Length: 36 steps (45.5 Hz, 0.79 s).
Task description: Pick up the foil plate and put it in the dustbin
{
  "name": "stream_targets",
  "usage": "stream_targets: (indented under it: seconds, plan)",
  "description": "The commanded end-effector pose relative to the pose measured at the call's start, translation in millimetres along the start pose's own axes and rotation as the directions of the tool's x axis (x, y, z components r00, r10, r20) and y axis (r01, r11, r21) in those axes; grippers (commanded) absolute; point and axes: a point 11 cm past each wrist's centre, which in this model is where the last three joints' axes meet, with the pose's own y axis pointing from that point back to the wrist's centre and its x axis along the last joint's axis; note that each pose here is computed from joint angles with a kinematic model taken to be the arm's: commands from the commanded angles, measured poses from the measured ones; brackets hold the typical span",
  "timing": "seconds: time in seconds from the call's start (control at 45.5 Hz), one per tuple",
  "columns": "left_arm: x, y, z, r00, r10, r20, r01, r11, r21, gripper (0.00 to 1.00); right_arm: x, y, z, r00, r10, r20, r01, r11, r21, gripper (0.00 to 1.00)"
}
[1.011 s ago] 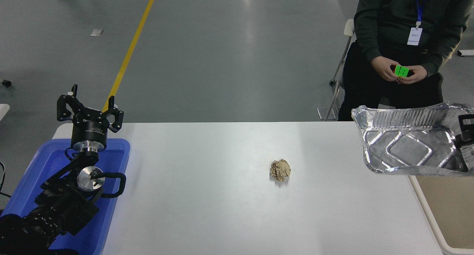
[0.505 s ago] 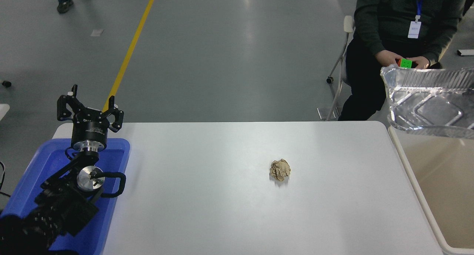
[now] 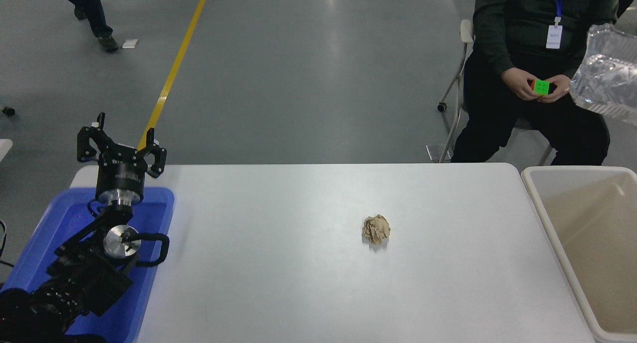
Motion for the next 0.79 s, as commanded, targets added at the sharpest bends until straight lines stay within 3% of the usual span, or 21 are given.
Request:
stream_targets:
  seconds: [0.0, 0.352, 0.549, 0.769]
  plan:
    - [0, 0, 0, 1.0, 0.0, 0.0, 0.0, 1.0, 0.0, 0.99, -22, -41, 42, 0.988, 0.105, 0.111, -0.097, 0.992, -0.076, 0.0]
    - [0, 0, 0, 1.0, 0.0, 0.0, 0.0, 1.0, 0.0, 0.99, -93, -104, 70, 0.924, 0.219, 0.315, -0.173, 0.971, -0.165, 0.0]
    - [0, 0, 0, 1.0, 0.0, 0.0, 0.0, 1.0, 0.0, 0.99, -139, -126, 79, 0.829, 0.301, 0.471, -0.211, 0.949, -0.235, 0.0]
    - [0, 0, 0, 1.0, 0.001, -0.001, -0.001, 1.0, -0.001, 0.99, -202, -143, 96, 0.709, 0.342, 0.616, -0.176, 0.932, -0.316, 0.0]
